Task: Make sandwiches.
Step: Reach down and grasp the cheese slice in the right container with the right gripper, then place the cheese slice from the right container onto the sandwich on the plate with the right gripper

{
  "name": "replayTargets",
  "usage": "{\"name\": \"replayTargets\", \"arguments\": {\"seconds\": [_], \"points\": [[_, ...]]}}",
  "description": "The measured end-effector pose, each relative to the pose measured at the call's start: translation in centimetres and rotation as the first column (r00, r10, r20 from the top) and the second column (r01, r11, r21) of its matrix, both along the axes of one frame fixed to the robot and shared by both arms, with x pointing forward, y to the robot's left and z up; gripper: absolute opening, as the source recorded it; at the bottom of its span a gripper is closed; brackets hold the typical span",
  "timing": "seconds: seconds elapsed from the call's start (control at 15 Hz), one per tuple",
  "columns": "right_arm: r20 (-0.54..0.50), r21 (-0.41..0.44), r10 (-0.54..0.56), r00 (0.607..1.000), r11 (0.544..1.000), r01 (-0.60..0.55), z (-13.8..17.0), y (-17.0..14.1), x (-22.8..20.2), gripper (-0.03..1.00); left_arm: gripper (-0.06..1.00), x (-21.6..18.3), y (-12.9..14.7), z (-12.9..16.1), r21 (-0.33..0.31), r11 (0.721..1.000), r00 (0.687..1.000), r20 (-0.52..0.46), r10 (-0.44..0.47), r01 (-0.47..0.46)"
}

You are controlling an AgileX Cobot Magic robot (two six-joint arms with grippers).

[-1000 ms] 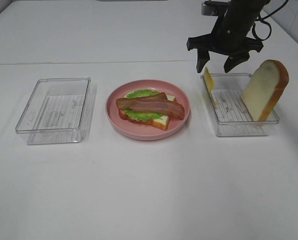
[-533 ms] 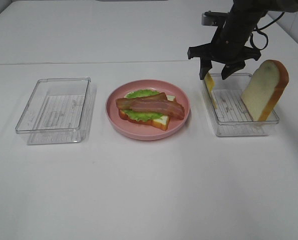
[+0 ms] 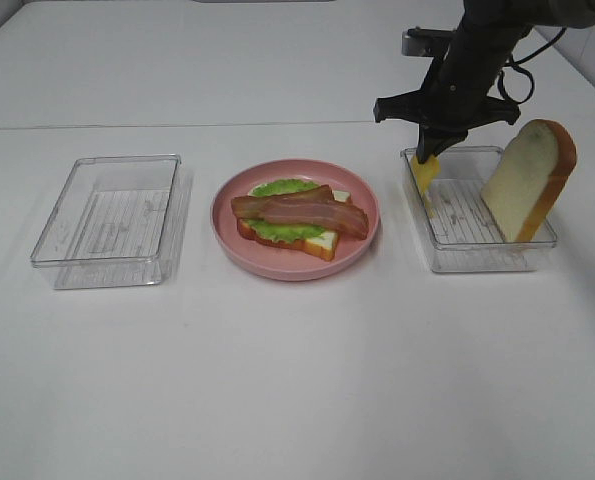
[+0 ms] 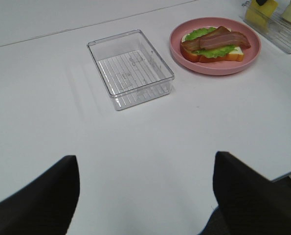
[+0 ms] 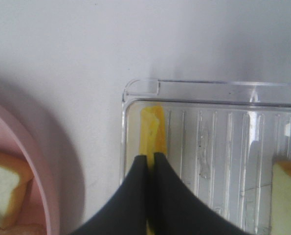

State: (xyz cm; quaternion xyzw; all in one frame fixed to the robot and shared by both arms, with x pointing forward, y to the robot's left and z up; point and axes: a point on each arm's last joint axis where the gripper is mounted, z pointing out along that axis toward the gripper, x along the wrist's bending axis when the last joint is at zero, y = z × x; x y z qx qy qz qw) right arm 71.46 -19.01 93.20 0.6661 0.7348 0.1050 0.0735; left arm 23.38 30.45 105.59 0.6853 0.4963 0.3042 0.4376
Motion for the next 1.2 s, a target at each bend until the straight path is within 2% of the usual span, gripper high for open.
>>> {"name": "replayTargets", "arguments": {"seconds": [0.2, 0.4, 0.53, 0.67, 0.87, 1.2], "points": [[-0.003, -0.001, 0.000, 1.000, 1.000, 0.000, 0.5, 0.0, -0.1, 0.00, 0.72, 0.0, 0.0, 0.0, 0.000, 1.000, 1.000, 0.000, 0.000, 0.000], [0.058, 0.012, 0.002, 0.998, 1.000, -0.002, 3.9, -0.1, -0.6, 0.00, 0.72, 0.0, 0.0, 0.0, 0.000, 1.000, 1.000, 0.000, 0.000, 0.000], [0.116, 0.060, 0.013, 0.993, 0.998, -0.020, 7.2, 0.1, -1.3, 0.00, 0.72, 0.0, 0.0, 0.0, 0.000, 1.000, 1.000, 0.000, 0.000, 0.000], [0.151, 0.172, 0.050, 0.987, 0.982, -0.077, 9.9, 0.9, -2.2, 0.00, 0.72, 0.0, 0.0, 0.0, 0.000, 1.000, 1.000, 0.000, 0.000, 0.000], [0.122, 0.332, 0.122, 0.985, 0.930, -0.156, 10.2, 2.9, -2.9, 0.00, 0.72, 0.0, 0.0, 0.0, 0.000, 1.000, 1.000, 0.000, 0.000, 0.000], [0.043, 0.438, 0.245, 0.969, 0.867, -0.238, 6.5, 9.5, -4.1, 0.00, 0.72, 0.0, 0.0, 0.0, 0.000, 1.000, 1.000, 0.000, 0.000, 0.000]]}}
